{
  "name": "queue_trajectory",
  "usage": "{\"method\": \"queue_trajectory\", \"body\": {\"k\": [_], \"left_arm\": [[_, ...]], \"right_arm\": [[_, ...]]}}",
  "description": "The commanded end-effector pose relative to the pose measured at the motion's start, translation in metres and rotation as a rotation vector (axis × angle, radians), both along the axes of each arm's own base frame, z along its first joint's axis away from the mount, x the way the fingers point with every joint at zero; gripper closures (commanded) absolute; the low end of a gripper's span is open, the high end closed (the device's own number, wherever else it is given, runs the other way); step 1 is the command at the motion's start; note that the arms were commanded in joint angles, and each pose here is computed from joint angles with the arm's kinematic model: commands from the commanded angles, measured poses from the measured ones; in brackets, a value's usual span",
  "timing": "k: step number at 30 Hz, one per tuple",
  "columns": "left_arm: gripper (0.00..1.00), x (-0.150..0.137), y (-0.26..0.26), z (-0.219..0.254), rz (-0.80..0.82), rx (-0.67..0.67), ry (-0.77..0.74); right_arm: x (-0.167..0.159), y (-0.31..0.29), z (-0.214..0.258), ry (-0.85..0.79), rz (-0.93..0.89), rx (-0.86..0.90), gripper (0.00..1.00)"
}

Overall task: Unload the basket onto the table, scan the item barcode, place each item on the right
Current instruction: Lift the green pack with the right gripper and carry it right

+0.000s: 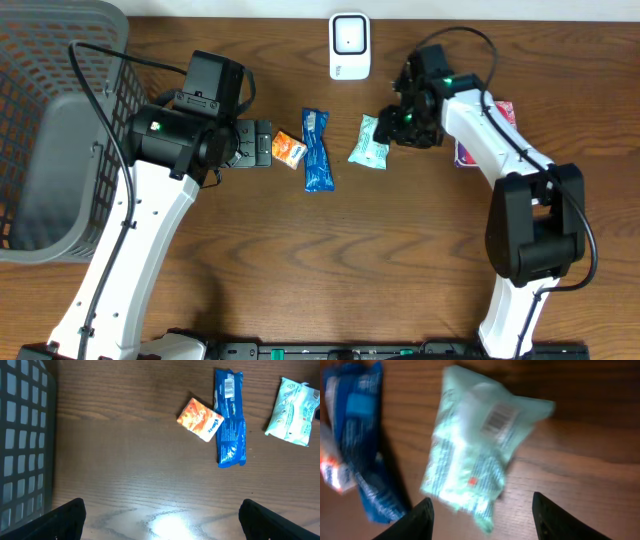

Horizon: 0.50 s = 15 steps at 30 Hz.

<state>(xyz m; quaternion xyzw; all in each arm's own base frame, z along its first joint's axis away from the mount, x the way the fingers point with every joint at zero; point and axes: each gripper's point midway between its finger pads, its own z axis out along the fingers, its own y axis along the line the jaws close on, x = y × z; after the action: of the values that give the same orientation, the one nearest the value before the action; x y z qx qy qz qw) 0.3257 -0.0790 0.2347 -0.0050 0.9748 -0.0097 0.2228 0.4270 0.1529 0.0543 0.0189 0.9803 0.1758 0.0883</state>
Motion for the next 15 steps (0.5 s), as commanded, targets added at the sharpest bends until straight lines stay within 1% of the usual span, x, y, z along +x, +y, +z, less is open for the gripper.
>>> {"method": "queue_trajectory", "body": {"k": [1, 5, 8, 11, 13, 15], "left_arm": [[0.02, 0.001, 0.003, 0.0, 0.016, 0.005, 0.001], [0.02, 0.001, 0.003, 0.0, 0.016, 0.005, 0.001], [0.02, 0.001, 0.003, 0.0, 0.016, 0.005, 0.001], [0.02, 0.001, 0.003, 0.0, 0.016, 0.005, 0.001], [0.02, 0.001, 0.003, 0.0, 0.016, 0.005, 0.001], [0.02, 0.001, 0.003, 0.0, 0.016, 0.005, 0.001]], "right_arm": [[-0.009, 0.003, -0.025, 0.076, -0.094, 0.102, 0.43], [-0.017, 0.014, -0.051, 0.075, -0.146, 0.184, 0.43], [-0.021, 0.022, -0.063, 0.05, -0.146, 0.227, 0.43], [-0.022, 0.01, -0.075, 0.04, -0.194, 0.162, 0.74], [-0.017, 0.004, -0.072, 0.023, -0.182, 0.144, 0.99], [-0.011, -0.004, -0.065, 0.015, -0.174, 0.122, 0.99]]}}
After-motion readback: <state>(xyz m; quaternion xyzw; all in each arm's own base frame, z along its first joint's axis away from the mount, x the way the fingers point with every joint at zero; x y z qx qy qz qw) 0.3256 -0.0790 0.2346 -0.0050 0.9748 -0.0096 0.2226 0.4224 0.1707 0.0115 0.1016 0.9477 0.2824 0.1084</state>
